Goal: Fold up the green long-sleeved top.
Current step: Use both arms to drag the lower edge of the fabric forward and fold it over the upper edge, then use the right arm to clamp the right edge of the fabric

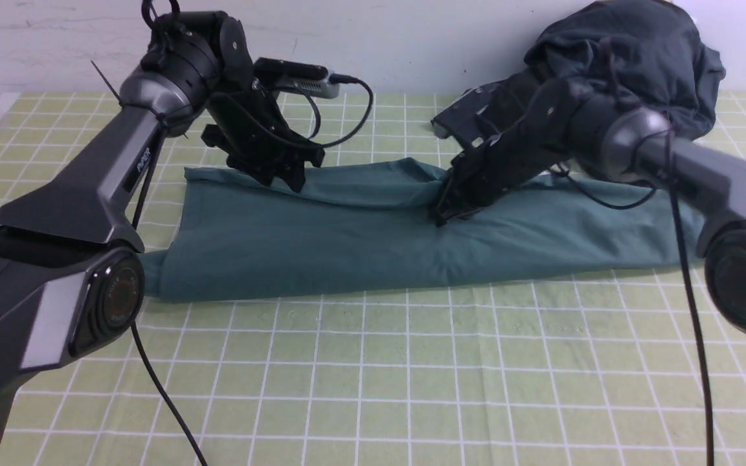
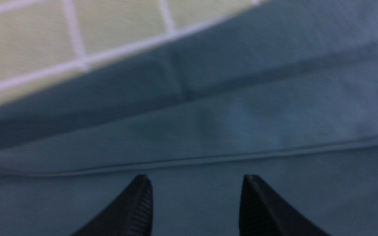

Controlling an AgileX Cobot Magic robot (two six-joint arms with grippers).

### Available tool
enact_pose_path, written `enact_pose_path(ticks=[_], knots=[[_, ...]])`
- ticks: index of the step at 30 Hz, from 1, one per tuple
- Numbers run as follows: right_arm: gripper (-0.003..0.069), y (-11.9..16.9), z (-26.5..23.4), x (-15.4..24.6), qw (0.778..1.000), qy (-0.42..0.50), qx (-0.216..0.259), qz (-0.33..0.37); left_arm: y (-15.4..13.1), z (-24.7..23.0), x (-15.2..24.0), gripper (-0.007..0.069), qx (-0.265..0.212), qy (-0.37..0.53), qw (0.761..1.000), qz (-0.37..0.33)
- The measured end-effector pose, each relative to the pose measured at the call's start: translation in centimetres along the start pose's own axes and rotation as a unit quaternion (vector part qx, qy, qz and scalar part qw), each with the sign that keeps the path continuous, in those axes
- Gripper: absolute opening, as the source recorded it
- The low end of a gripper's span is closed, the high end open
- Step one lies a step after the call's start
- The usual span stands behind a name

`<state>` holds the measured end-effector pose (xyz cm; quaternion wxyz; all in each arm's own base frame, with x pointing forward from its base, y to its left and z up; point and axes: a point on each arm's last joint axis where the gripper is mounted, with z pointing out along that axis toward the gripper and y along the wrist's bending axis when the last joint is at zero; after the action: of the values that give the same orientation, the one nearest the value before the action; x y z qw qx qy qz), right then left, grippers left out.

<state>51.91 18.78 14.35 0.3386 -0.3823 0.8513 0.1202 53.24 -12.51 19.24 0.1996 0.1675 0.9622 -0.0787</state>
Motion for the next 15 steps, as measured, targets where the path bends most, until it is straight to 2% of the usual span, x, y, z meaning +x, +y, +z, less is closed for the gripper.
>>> enact_pose_path(ticks=[1,3,4,6,7,9,11,12,14,15], knots=[[-0.0010,-0.2,0.5,-0.1,1.000,-0.019,0.015,-0.005,-0.4,0.1,0.1,0.0296,0.002,0.005,1.000,0.003],[-0.0006,-1.7,1.4,-0.1,0.992,-0.087,0.069,0.052,-1.6,-0.9,0.1,0.0232,0.006,0.009,1.000,0.017],[-0.0006,-1.8,1.4,-0.2,0.992,-0.091,0.072,0.056,-1.7,-1.2,0.1,0.0227,0.006,0.006,1.000,0.018],[0.0027,-4.2,-0.1,-0.4,0.980,-0.130,0.096,0.119,-3.1,-5.1,-0.4,0.0163,0.007,-0.015,0.999,0.048],[0.0035,-4.4,-0.4,-0.5,0.979,-0.132,0.097,0.121,-3.1,-5.0,-0.3,0.0163,0.007,-0.012,0.999,0.048],[0.0102,-6.9,-5.3,-1.7,0.975,-0.148,0.102,0.130,-4.1,-11.3,-0.3,0.0103,0.003,-0.048,0.997,0.068],[0.0155,-8.1,-9.9,-2.6,0.978,-0.138,0.098,0.123,-4.3,-15.3,0.6,0.0071,-0.008,-0.061,0.995,0.075],[0.0155,-8.2,-10.1,-2.4,0.978,-0.138,0.098,0.123,-4.2,-15.0,0.8,0.0071,-0.008,-0.055,0.996,0.073],[0.0221,-9.1,-16.0,-2.6,0.981,-0.087,0.092,0.147,-4.5,-19.3,3.3,0.0041,-0.021,-0.051,0.996,0.077],[0.0242,-9.3,-17.0,-2.3,0.981,-0.069,0.090,0.161,-4.6,-20.7,4.2,0.0035,-0.025,-0.053,0.995,0.079]])
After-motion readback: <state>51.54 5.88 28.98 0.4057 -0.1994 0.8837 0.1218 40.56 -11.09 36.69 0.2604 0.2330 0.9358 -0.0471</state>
